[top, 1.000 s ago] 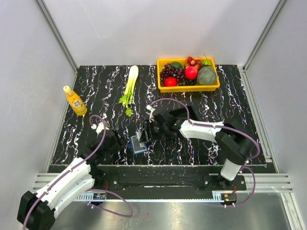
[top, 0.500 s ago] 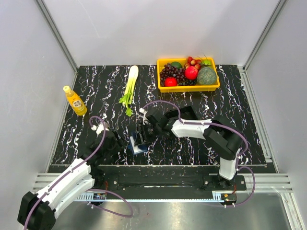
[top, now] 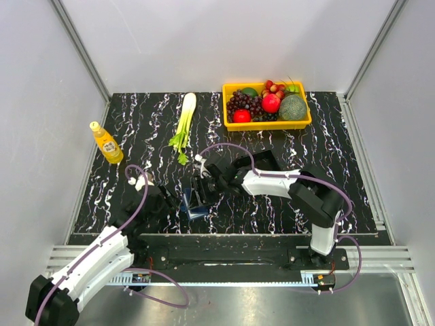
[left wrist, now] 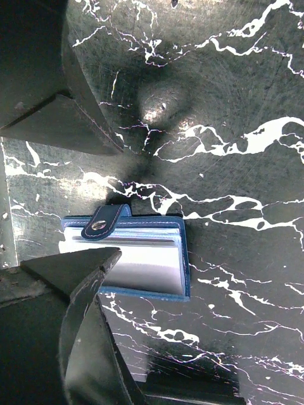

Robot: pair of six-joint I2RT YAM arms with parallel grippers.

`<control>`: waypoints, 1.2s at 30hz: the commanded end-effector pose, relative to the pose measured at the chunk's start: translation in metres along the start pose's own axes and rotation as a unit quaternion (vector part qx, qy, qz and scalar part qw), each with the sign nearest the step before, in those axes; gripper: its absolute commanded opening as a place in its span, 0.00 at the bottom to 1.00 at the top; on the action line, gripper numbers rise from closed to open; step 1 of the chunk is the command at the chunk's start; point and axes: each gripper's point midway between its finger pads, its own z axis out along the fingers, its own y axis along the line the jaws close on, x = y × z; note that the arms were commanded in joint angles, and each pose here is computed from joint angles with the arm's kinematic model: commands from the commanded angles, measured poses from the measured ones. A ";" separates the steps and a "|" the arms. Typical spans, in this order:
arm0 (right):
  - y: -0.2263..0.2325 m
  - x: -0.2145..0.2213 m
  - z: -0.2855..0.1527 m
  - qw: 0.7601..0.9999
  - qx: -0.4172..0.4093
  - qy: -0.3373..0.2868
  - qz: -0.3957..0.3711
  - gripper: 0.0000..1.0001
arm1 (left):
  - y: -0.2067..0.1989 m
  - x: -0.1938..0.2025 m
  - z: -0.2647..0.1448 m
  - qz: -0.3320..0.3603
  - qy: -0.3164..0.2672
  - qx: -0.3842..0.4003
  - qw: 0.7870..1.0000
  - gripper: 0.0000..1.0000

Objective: Put the credit cards into the card holder
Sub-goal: Close the card holder at the center of the board.

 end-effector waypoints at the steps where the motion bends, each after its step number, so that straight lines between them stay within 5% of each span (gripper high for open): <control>1: 0.038 -0.024 -0.022 0.998 -0.035 -0.042 -0.028 0.57 | -0.001 -0.003 -0.001 -0.006 -0.008 0.004 1.000 0.64; 4: 0.044 -0.029 -0.035 0.997 -0.034 -0.064 -0.033 0.51 | -0.002 -0.005 -0.002 -0.006 -0.012 0.006 1.000 0.64; 10: 0.027 -0.039 -0.047 0.994 0.015 -0.101 -0.033 0.15 | -0.002 -0.006 -0.003 -0.011 -0.015 0.010 1.000 0.63; 15: 0.007 -0.040 -0.053 0.991 0.048 -0.124 -0.015 0.00 | -0.002 -0.004 -0.004 -0.011 -0.012 0.011 1.000 0.62; 28: -0.012 -0.018 -0.016 0.997 0.051 -0.048 -0.017 0.00 | -0.015 -0.005 -0.001 -0.016 -0.012 0.044 0.999 0.67; 36: -0.017 -0.009 -0.001 0.997 0.064 -0.028 -0.022 0.00 | -0.022 -0.008 -0.005 -0.015 -0.023 0.072 0.997 0.80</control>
